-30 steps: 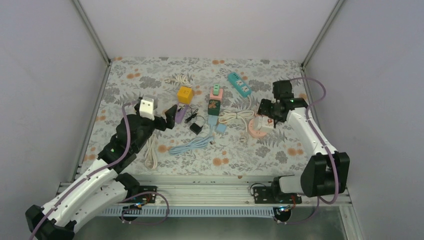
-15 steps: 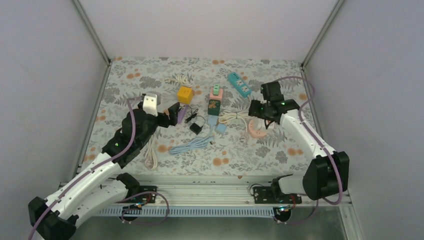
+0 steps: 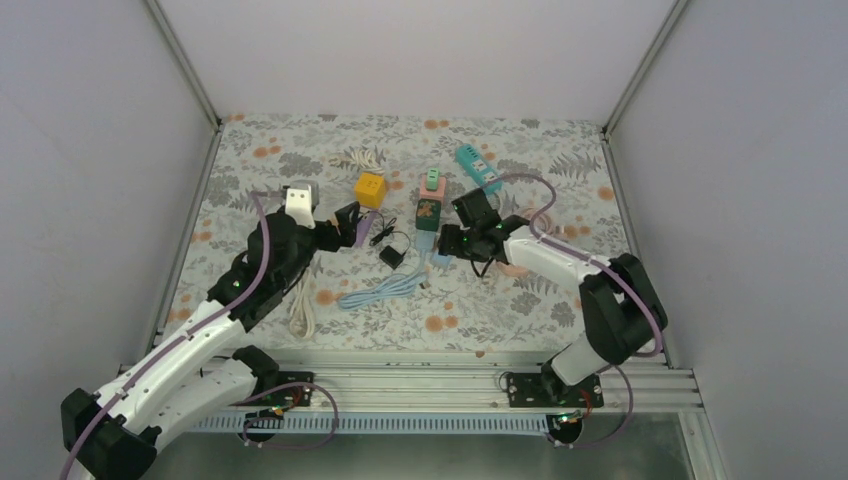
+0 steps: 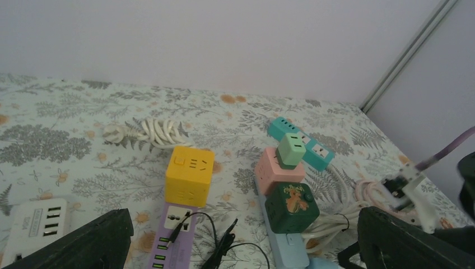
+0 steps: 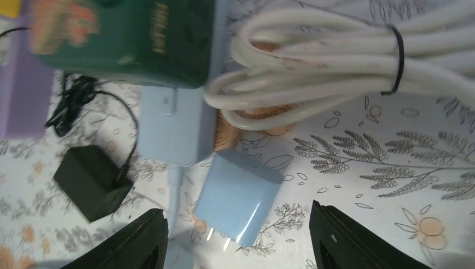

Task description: Insert the plug

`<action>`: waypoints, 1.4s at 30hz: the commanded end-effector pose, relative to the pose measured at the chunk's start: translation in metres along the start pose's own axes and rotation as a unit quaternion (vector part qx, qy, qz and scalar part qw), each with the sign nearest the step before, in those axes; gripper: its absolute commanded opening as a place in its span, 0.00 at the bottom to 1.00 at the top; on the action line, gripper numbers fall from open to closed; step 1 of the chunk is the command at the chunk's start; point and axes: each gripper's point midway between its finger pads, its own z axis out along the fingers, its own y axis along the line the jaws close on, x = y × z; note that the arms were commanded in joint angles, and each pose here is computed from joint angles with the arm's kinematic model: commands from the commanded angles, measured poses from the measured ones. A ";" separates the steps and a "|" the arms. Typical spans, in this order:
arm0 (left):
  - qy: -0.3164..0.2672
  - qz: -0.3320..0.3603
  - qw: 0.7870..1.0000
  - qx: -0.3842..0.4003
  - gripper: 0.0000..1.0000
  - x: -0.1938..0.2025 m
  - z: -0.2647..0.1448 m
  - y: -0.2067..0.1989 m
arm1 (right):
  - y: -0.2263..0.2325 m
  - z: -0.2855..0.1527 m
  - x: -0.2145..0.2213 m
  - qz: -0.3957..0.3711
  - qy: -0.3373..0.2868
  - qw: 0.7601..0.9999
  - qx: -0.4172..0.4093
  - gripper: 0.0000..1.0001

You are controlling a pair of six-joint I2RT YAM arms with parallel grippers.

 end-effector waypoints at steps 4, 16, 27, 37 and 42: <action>-0.009 -0.031 0.999 0.000 1.00 -0.007 -0.007 0.001 | 0.009 0.032 -0.004 0.070 -0.021 0.997 -0.010 0.66; -0.005 -0.023 1.000 -0.001 1.00 -0.006 -0.006 0.001 | 0.003 0.067 0.025 0.021 0.023 0.997 0.077 0.66; -0.005 -0.023 1.000 0.005 1.00 -0.007 -0.005 -0.001 | -0.012 0.065 0.036 0.006 0.037 0.993 0.112 0.71; -0.004 -0.025 1.000 0.005 1.00 -0.006 -0.008 -0.001 | 0.000 0.071 0.039 -0.012 0.054 0.994 0.089 0.65; -0.006 -0.025 1.000 0.006 1.00 -0.008 -0.008 -0.001 | -0.014 0.076 0.051 -0.031 0.065 0.988 0.136 0.66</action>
